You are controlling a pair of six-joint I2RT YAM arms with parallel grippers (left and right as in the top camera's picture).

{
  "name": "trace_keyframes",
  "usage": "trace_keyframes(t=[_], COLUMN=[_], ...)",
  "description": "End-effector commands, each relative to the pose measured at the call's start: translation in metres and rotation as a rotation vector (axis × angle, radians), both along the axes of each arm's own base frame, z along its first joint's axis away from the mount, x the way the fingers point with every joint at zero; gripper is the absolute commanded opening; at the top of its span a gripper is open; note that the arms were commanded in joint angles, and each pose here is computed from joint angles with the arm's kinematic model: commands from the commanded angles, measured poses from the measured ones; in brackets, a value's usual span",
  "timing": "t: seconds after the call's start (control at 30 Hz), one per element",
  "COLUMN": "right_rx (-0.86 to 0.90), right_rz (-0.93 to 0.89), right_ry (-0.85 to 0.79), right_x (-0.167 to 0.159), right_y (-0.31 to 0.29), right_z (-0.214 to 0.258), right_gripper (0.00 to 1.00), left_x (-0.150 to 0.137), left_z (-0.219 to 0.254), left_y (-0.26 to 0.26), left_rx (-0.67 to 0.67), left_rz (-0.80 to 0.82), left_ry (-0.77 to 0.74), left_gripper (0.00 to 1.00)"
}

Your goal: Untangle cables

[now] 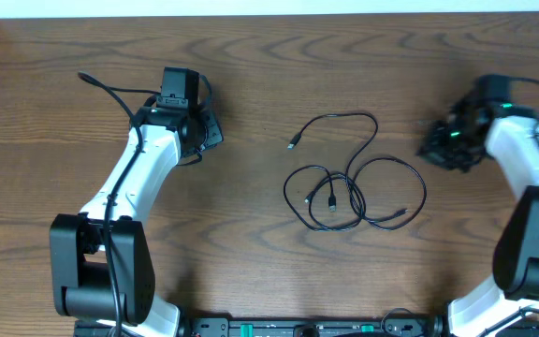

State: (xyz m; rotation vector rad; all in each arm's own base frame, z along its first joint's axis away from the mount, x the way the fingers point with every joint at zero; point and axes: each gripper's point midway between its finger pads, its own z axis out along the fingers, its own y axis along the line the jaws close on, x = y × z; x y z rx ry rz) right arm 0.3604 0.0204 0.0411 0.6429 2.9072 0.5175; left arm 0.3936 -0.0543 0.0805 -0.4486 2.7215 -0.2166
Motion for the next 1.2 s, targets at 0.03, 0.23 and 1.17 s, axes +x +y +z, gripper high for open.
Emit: trace_keyframes(t=[0.03,0.23,1.17], right_rx=[0.032,0.036,-0.128], right_rz=[0.116,0.256,0.473], right_ry=[0.025,0.021,0.010], right_x=[-0.015,-0.034,-0.055], right_y=[0.048,0.116,0.176], right_z=[-0.013,-0.022,0.011], right_gripper=[0.25,0.29,0.56], left_x=[-0.003,-0.003,-0.003], left_z=[-0.007,-0.007,-0.007], left_y=[0.002,0.002,0.002], left_rx=[0.010,0.010,0.010], left_rz=[-0.003,-0.003,-0.003], left_ry=[0.017,0.017,0.017], left_gripper=[0.23,0.26,0.36])
